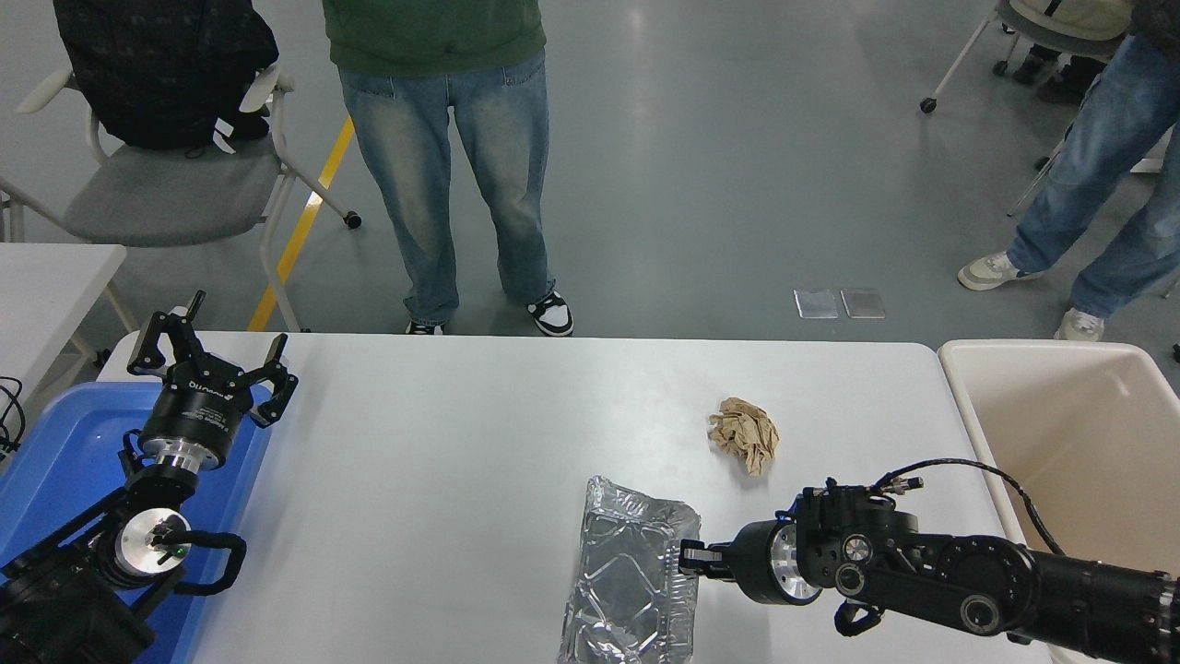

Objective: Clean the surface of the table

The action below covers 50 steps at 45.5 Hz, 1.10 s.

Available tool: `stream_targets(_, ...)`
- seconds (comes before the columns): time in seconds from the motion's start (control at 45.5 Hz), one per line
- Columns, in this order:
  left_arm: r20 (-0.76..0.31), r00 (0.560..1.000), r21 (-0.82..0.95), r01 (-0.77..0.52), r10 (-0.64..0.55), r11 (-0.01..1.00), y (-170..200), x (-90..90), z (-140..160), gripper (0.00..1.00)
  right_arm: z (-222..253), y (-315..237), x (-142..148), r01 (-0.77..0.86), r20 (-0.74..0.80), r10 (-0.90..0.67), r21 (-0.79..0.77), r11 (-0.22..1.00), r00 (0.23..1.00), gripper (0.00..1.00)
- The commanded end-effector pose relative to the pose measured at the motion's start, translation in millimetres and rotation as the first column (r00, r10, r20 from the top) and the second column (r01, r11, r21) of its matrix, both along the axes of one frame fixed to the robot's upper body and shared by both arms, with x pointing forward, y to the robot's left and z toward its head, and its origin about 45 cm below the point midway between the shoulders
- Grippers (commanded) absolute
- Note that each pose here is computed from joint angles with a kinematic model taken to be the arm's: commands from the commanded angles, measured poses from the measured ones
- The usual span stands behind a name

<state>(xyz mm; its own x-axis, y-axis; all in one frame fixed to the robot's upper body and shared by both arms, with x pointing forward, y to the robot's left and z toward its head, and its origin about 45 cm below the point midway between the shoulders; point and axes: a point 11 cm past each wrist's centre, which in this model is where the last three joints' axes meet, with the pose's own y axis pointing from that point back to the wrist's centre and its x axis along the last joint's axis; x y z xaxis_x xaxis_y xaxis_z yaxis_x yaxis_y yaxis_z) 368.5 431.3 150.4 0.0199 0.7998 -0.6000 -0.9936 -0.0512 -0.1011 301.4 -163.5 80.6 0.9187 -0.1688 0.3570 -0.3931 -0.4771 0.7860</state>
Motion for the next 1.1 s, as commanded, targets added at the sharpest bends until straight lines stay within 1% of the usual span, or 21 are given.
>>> stream_targets(0.0,0.000,1.000,0.001,0.001,-0.001,1.000,0,0.3,0,0.99,14,-6,5,-0.027,0.010,0.027,0.000,1.000,1.000,0.00)
stream_targets(0.242,0.001,1.000,0.000,0.000,0.000,1.000,0,0.4,0,0.99,38,-39,13,-0.055,0.007,0.055,-0.054,0.997,0.998,0.00)
stream_targets(0.44,0.000,1.000,0.000,0.000,0.000,1.000,0,-0.1,0,0.99,75,-64,19,-0.075,0.043,0.079,-0.084,0.994,0.996,0.00)
stream_targets(0.659,-0.001,1.000,0.000,-0.001,0.001,1.000,0,-0.1,0,0.99,105,-92,17,-0.074,0.044,0.079,-0.110,0.991,0.996,0.00)
stream_targets(0.791,0.001,1.000,0.000,0.000,0.000,1.000,0,0.4,0,0.99,136,-109,21,-0.060,0.055,0.066,-0.115,0.992,0.996,0.00)
stream_targets(0.967,-0.001,1.000,0.000,-0.001,0.001,1.000,0,-0.1,0,0.99,182,-145,24,-0.022,0.077,0.034,-0.146,0.989,0.996,0.00)
stream_targets(1.077,-0.001,1.000,0.000,-0.001,0.001,1.000,0,-0.1,0,0.99,215,-169,27,0.013,0.121,0.008,-0.167,0.986,0.993,0.00)
